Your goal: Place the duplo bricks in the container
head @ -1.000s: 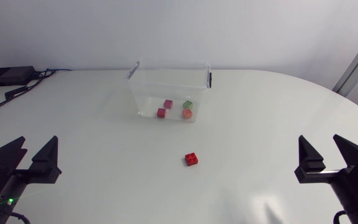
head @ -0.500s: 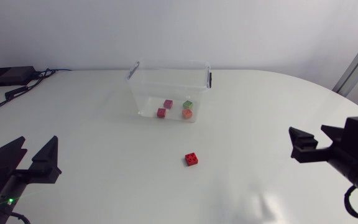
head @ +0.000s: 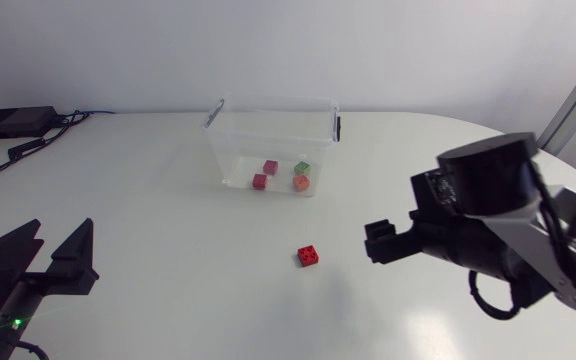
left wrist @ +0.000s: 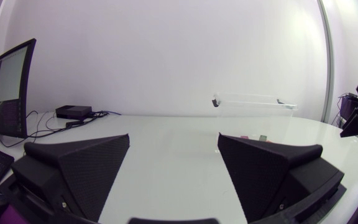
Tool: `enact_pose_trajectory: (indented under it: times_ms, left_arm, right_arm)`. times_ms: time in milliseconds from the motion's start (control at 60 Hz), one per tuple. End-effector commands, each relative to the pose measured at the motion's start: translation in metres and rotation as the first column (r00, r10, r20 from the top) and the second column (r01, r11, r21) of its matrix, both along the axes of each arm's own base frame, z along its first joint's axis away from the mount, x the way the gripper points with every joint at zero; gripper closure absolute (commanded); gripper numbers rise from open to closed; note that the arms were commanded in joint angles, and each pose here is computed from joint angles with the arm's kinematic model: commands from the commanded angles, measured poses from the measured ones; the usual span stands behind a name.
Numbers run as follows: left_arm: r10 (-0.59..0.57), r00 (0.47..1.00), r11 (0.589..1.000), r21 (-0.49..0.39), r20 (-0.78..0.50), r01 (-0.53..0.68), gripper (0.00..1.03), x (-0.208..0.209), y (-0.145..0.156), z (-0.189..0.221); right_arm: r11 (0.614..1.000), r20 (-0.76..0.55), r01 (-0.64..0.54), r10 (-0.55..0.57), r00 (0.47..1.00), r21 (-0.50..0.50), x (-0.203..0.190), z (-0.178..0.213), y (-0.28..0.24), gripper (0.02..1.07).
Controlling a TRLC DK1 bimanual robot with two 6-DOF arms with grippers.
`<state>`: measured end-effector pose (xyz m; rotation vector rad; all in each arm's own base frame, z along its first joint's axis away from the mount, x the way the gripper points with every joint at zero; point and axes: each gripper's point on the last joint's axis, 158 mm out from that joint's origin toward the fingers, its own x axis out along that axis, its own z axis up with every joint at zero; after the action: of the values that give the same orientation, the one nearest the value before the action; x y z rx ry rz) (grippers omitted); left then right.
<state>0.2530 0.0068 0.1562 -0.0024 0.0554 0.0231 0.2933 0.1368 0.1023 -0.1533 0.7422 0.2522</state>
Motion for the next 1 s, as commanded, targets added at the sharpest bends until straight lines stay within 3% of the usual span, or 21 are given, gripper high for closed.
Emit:
enact_pose_trajectory:
  times_ms: [0, 133, 467, 700, 983]
  left_arm:
    - [0.009, 1.000, 1.000, -0.022, 0.001, -0.009, 0.04, 0.000, 0.002, -0.004]
    - [0.009, 1.000, 1.000, -0.022, 0.001, -0.009, 0.04, 0.000, 0.002, -0.004]
    - [0.009, 1.000, 1.000, -0.022, 0.003, -0.009, 0.04, 0.000, 0.002, -0.004]
    - [0.009, 1.000, 1.000, -0.022, 0.001, -0.009, 0.04, 0.000, 0.002, -0.004]
    - [0.009, 1.000, 1.000, -0.022, 0.003, -0.009, 0.04, 0.000, 0.002, -0.004]
  right_arm:
    - [0.999, -0.085, 0.036, -0.035, 0.996, 0.011, 0.002, -0.017, 0.014, 0.06]
    - [0.999, -0.139, -0.030, 0.028, 0.990, -0.012, 0.000, -0.032, 0.048, 0.06]
    - [0.998, -0.319, 0.056, -0.062, 0.946, -0.027, 0.011, -0.088, 0.080, 0.06]
    - [0.998, -0.382, 0.056, -0.049, 0.923, 0.008, 0.011, -0.095, 0.100, 0.06]
    - [0.999, -0.522, 0.049, -0.035, 0.852, 0.012, -0.001, -0.112, 0.111, 0.06]
